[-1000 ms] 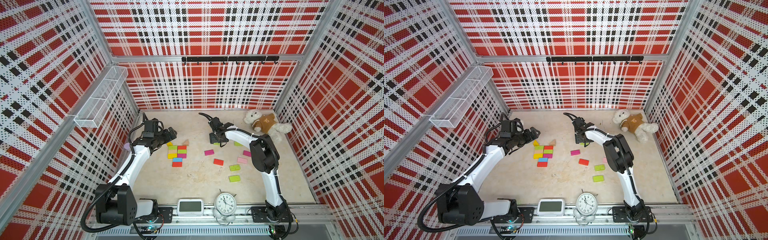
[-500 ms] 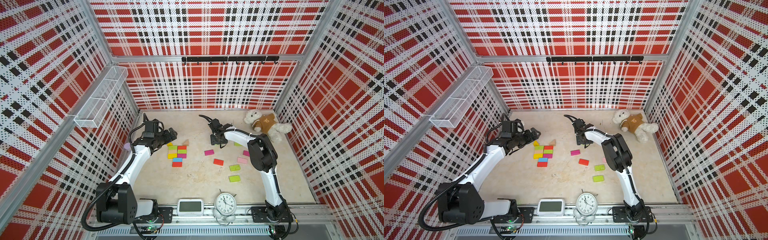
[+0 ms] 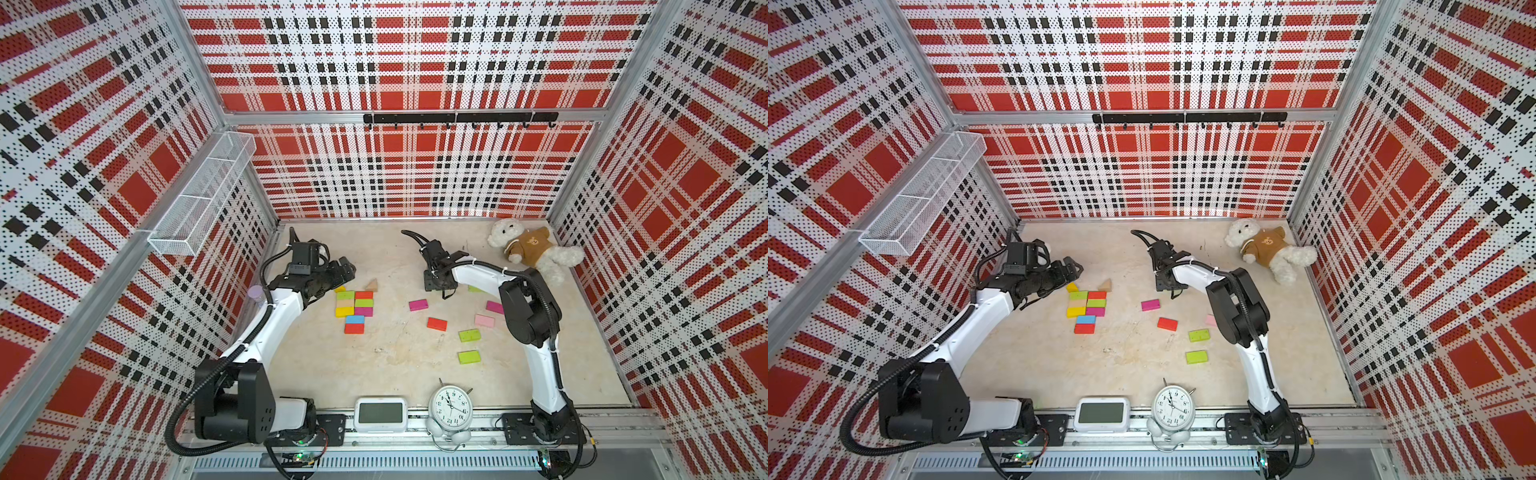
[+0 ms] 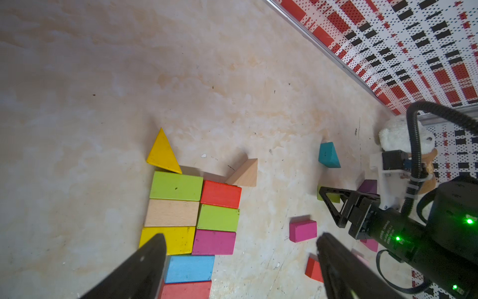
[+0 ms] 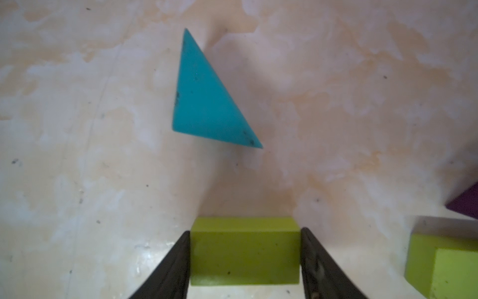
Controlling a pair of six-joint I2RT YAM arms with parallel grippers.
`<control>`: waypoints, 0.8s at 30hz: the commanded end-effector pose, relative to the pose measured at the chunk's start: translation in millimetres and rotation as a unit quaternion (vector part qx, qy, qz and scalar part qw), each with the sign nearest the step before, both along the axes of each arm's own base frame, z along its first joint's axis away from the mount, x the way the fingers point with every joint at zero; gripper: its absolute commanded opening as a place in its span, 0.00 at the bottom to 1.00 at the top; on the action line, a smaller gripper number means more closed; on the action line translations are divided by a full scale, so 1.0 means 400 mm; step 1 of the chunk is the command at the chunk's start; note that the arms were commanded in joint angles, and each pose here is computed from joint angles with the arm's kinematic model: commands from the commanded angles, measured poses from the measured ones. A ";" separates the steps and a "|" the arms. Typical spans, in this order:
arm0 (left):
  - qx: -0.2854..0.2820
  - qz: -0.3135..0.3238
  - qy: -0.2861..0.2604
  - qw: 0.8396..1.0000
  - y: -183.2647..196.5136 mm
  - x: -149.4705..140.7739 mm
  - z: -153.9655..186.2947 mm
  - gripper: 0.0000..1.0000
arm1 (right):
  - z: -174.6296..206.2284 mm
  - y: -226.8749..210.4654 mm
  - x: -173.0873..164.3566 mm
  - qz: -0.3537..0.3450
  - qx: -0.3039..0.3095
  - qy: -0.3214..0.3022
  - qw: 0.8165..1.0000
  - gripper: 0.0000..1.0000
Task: Assemble a carrot with building blocks
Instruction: Place the building block at the center of the board.
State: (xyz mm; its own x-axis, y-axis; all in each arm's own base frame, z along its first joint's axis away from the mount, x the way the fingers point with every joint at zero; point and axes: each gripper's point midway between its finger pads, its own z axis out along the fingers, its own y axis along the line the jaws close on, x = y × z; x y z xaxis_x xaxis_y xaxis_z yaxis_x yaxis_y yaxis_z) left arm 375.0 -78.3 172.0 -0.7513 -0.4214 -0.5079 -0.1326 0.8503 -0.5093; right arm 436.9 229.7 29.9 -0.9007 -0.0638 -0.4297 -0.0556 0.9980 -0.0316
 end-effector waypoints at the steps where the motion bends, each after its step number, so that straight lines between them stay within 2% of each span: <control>1: 0.014 -0.017 -0.003 1.000 -0.027 0.007 -0.004 0.93 | 0.001 -0.039 -0.027 -0.016 0.010 0.013 1.000 0.59; 18: 0.026 -0.031 0.003 0.999 -0.083 0.018 -0.016 0.94 | -0.006 -0.092 -0.085 -0.013 -0.009 0.020 1.000 0.61; 24: 0.027 -0.029 0.004 0.999 -0.085 0.017 -0.017 0.94 | 0.002 -0.091 -0.086 -0.013 -0.003 0.017 1.000 0.72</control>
State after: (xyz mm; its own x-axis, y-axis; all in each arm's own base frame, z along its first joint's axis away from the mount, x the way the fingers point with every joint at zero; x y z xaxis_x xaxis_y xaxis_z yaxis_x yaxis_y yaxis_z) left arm 373.9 -110.7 155.8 -0.7956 -0.3442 -0.4985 -0.0904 0.8811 -0.4642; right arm 406.9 195.8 23.9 -0.9164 -0.0450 -0.3977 -0.0303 0.9986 -0.0431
